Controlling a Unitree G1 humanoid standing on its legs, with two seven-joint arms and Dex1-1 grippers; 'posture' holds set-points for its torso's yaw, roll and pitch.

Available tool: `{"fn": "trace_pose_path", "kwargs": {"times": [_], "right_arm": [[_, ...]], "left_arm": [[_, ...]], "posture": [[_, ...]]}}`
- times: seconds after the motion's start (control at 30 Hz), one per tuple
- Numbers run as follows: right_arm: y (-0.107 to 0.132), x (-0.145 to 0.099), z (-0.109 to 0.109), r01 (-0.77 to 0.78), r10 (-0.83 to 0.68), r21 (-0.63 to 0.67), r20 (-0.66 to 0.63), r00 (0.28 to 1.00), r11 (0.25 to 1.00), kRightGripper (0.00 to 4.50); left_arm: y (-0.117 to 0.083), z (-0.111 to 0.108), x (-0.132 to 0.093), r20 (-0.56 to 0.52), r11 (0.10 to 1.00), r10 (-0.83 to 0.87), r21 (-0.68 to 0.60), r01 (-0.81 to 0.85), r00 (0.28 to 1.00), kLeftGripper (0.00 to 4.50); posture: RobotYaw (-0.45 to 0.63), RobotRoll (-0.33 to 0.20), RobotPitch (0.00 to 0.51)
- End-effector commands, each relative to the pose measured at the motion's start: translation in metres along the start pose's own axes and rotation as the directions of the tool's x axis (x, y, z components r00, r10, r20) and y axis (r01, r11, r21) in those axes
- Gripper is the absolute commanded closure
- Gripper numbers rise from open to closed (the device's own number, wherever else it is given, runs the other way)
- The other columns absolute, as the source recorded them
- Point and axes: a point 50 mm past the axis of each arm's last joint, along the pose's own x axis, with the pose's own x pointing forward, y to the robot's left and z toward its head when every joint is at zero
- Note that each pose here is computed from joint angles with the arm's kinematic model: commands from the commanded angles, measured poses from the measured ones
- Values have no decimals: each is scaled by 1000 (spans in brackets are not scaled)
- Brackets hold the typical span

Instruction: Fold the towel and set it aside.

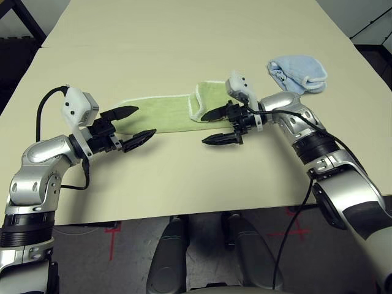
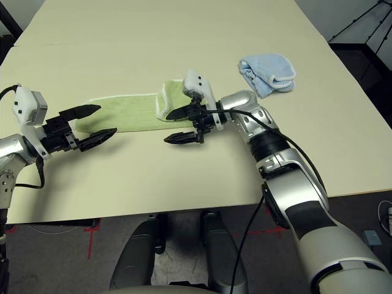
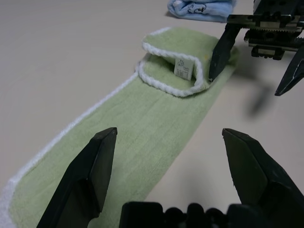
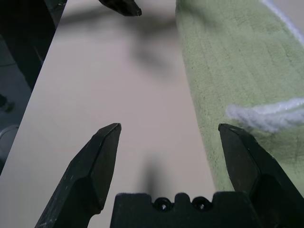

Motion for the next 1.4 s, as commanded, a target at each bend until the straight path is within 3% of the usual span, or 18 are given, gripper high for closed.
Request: {"fn": "trace_pose_path", "kwargs": {"times": [0.03,0.17,0.4,0.57,0.73,0.87,1.07,1.4], "right_arm": [[-2,2,0,-4,4,-5,-8,1000,1000,47],[-4,-11,6,-4,5,-14,87,996,1000,47],[-10,-65,-1,113,-109,4,292,950,994,47],[-7,-95,-23,222,-197,-82,241,950,972,47],[0,-105,-47,295,-266,-89,245,932,951,47],[2,-107,-51,317,-284,-72,288,914,946,47],[10,-123,-64,328,-304,-67,242,921,942,47],[21,-125,-76,280,-260,-80,201,944,957,47]], "left_arm": [[-3,-2,0,-9,1000,-2,-7,2,1000,0],[-3,-2,-2,-7,1000,9,-17,-9,1000,0],[-2,-2,-2,5,999,31,-40,-31,1000,0],[1,-4,-3,13,993,77,-86,-76,997,0],[4,-9,-11,9,973,188,-140,-185,982,0],[1,-11,-16,6,962,224,-162,-220,975,0],[0,-15,-22,-17,954,249,-166,-248,968,0],[17,-10,-23,-130,903,368,-185,-387,921,0]], "posture": [[53,0,186],[43,0,181],[22,0,187],[21,0,190],[41,0,207],[61,0,218],[59,0,225],[45,0,226]]}}
